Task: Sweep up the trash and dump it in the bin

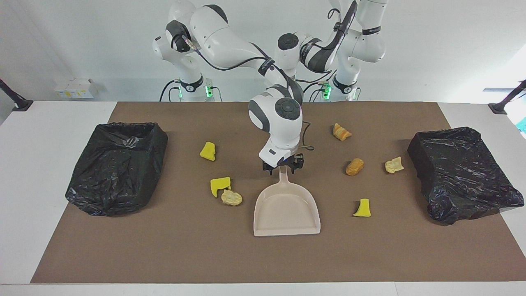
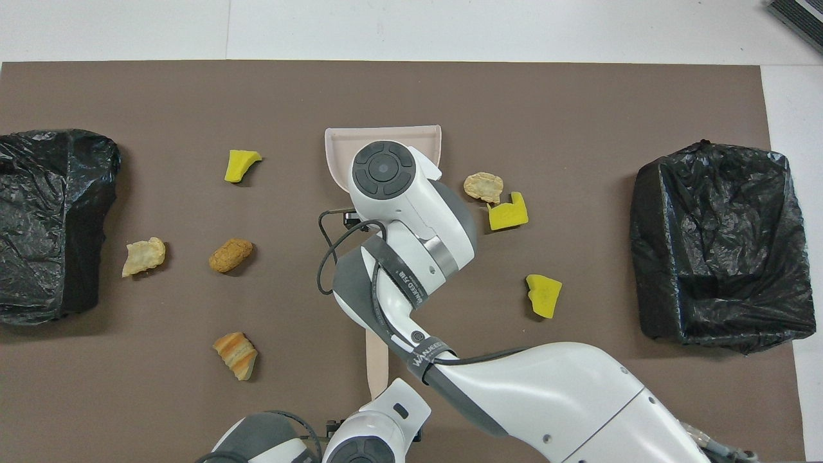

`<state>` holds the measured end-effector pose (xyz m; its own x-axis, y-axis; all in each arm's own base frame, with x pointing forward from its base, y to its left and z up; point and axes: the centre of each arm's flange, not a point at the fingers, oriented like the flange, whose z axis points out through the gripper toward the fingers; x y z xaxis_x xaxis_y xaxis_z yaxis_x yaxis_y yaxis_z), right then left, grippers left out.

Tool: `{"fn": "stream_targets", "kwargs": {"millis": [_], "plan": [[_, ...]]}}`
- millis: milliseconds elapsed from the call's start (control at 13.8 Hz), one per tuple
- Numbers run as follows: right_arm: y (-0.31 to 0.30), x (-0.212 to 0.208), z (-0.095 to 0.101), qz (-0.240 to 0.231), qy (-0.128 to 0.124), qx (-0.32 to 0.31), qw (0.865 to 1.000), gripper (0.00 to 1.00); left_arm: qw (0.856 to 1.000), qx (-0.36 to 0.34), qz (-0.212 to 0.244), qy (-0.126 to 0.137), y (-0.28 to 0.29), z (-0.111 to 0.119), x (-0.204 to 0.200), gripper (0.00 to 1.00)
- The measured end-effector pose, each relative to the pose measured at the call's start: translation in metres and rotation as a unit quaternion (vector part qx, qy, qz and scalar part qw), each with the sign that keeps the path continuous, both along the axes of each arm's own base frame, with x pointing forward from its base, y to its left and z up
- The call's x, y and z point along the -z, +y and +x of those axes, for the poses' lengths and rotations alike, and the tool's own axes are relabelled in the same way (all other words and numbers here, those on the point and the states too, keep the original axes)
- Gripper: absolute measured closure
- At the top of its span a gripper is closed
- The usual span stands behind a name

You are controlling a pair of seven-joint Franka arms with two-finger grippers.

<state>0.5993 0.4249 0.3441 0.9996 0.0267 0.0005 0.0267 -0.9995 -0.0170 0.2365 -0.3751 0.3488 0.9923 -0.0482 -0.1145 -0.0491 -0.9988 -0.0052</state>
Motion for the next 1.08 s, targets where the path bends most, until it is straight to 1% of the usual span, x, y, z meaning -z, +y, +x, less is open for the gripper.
{"fn": "stream_targets", "kwargs": {"millis": [72,144,217,289,361,433,506,578,650,722,795,867,939,1011,1083], "plan": [[0.0,0.0,0.0,0.0,0.0,0.0,1.0,0.22,1.0,0.0,0.0,0.004,-0.001,-0.002,0.003,0.0],[-0.002,-0.002,0.001,0.001,-0.002,0.002,1.0,0.3,1.0,0.0,0.0,0.005,-0.001,-0.003,0.005,0.0],[-0.006,-0.008,0.003,0.002,-0.003,0.005,1.0,0.43,1.0,-0.001,0.0,0.006,-0.002,-0.003,0.006,0.0],[-0.011,-0.013,0.006,0.003,-0.003,0.01,1.0,0.52,1.0,-0.001,0.0,0.007,-0.002,-0.003,0.006,0.0],[-0.017,-0.019,0.009,0.003,-0.003,0.013,1.0,0.52,1.0,-0.002,0.0,0.007,-0.002,-0.003,0.007,0.0],[-0.02,-0.022,0.009,0.003,-0.003,0.014,1.0,0.59,1.0,-0.002,0.0,0.008,-0.001,-0.003,0.007,0.07],[-0.02,-0.024,0.009,0.004,-0.003,0.014,1.0,0.72,1.0,-0.002,0.0,0.008,-0.001,-0.003,0.007,0.22],[-0.019,-0.024,0.007,0.003,-0.002,0.012,1.0,0.81,1.0,-0.002,0.0,0.008,-0.001,-0.003,0.007,0.35],[-0.018,-0.023,0.006,0.003,-0.001,0.011,1.0,0.81,1.0,-0.003,0.001,0.009,-0.001,-0.003,0.007,0.45],[-0.017,-0.022,0.005,0.002,0.0,0.01,1.0,0.76,1.0,-0.003,0.002,0.009,-0.001,-0.004,0.008,0.59],[-0.016,-0.021,0.004,0.002,0.0,0.01,1.0,0.65,1.0,-0.003,0.003,0.011,0.0,-0.004,0.008,0.73],[-0.016,-0.02,0.003,0.001,0.001,0.009,1.0,0.55,1.0,-0.004,0.005,0.012,0.0,-0.004,0.008,0.74],[-0.016,-0.019,0.002,0.0,0.003,0.008,1.0,0.43,1.0,-0.004,0.007,0.014,0.0,-0.005,0.009,0.74],[-0.017,-0.017,0.001,0.0,0.004,0.008,1.0,0.37,1.0,-0.008,0.012,0.018,0.002,-0.005,0.009,0.74],[-0.017,-0.015,-0.001,0.0,0.004,0.007,1.0,0.37,0.999,-0.02,0.02,0.024,0.003,-0.006,0.008,0.74]]}}
